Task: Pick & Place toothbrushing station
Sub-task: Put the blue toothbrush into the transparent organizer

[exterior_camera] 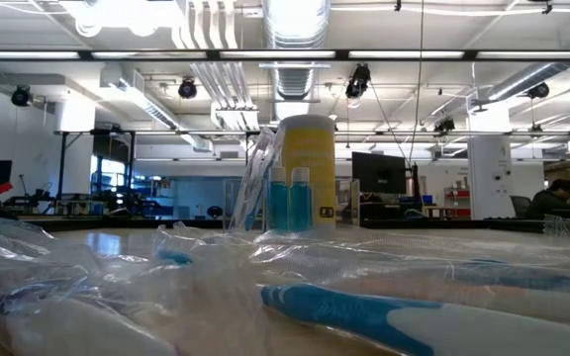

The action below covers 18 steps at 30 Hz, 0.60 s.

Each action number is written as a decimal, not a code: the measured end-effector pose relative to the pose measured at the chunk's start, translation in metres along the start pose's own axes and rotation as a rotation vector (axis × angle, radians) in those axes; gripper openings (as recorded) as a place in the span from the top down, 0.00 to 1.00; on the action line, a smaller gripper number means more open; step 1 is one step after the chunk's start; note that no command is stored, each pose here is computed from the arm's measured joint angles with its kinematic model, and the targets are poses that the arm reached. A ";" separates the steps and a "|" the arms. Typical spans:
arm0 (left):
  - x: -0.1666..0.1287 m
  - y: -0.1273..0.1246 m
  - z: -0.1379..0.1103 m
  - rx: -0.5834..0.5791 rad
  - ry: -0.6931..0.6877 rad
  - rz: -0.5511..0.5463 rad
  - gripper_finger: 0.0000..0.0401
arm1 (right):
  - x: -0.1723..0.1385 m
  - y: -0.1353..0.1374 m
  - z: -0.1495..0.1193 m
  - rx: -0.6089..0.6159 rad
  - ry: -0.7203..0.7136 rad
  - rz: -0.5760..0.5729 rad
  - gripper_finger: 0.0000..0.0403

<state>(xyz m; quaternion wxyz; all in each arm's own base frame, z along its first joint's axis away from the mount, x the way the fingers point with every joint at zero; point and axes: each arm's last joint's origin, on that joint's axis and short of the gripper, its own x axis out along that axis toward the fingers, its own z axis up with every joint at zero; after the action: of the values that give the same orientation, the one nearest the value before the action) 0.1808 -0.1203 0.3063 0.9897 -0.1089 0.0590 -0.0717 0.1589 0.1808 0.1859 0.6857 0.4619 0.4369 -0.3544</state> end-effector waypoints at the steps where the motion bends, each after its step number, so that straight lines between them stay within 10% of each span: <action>1: 0.000 0.000 -0.001 0.003 0.005 0.002 0.98 | 0.001 0.001 0.002 0.012 -0.003 0.000 0.32; 18: -0.001 0.005 -0.015 0.076 0.136 0.038 0.97 | 0.010 0.031 0.024 0.074 0.015 -0.127 0.32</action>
<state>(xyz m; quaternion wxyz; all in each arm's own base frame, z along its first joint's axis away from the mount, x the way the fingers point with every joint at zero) 0.1785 -0.1186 0.2913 0.9880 -0.0648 0.1253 -0.0624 0.1970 0.1669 0.1917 0.6410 0.4610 0.4569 -0.4097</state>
